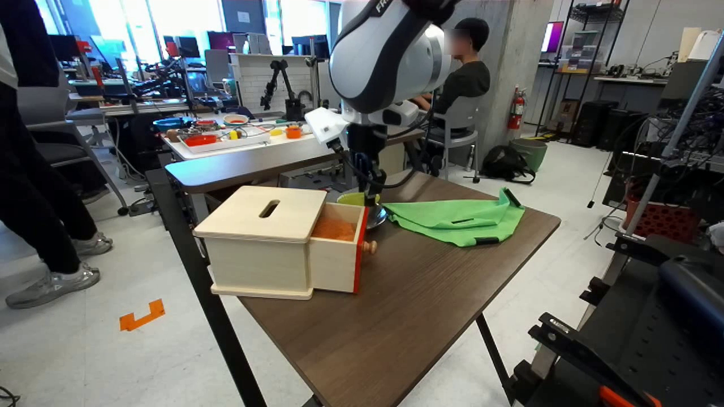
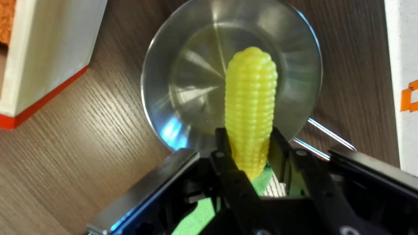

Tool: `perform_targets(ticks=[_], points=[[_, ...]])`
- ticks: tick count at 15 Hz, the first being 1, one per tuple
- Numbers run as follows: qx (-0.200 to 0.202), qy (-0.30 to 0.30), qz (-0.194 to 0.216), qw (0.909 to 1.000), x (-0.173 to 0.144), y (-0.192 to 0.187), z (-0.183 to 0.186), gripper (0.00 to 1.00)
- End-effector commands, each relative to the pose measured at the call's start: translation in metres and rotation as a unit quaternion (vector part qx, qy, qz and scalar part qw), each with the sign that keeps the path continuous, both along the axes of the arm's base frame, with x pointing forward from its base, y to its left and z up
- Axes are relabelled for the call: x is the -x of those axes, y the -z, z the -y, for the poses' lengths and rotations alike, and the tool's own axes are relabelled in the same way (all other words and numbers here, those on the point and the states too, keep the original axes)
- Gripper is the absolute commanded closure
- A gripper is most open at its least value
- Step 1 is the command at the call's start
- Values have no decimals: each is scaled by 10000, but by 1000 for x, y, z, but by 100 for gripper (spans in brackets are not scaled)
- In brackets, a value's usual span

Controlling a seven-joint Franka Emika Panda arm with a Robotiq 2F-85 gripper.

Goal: Fold the cloth on the table and put the cob on the pan

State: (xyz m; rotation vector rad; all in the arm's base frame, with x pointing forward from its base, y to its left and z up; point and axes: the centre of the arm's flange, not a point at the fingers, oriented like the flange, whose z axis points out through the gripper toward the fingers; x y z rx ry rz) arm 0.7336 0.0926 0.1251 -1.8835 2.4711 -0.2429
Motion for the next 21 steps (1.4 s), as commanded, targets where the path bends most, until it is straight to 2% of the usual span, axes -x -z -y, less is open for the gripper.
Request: perform_targets(ticks=[1, 2, 3, 9, 15, 21], points=[[-14, -74, -103, 9999, -24, 11, -9, 92], [-6, -73, -131, 9999, -25, 13, -10, 56], [-9, -80, -150, 9999, -26, 14, -11, 41], [-13, -97, -211, 9997, -24, 11, -11, 1], [-50, -31, -82, 9999, 2, -20, 6, 0], [-217, 24, -158, 9996, 61, -44, 26, 0]])
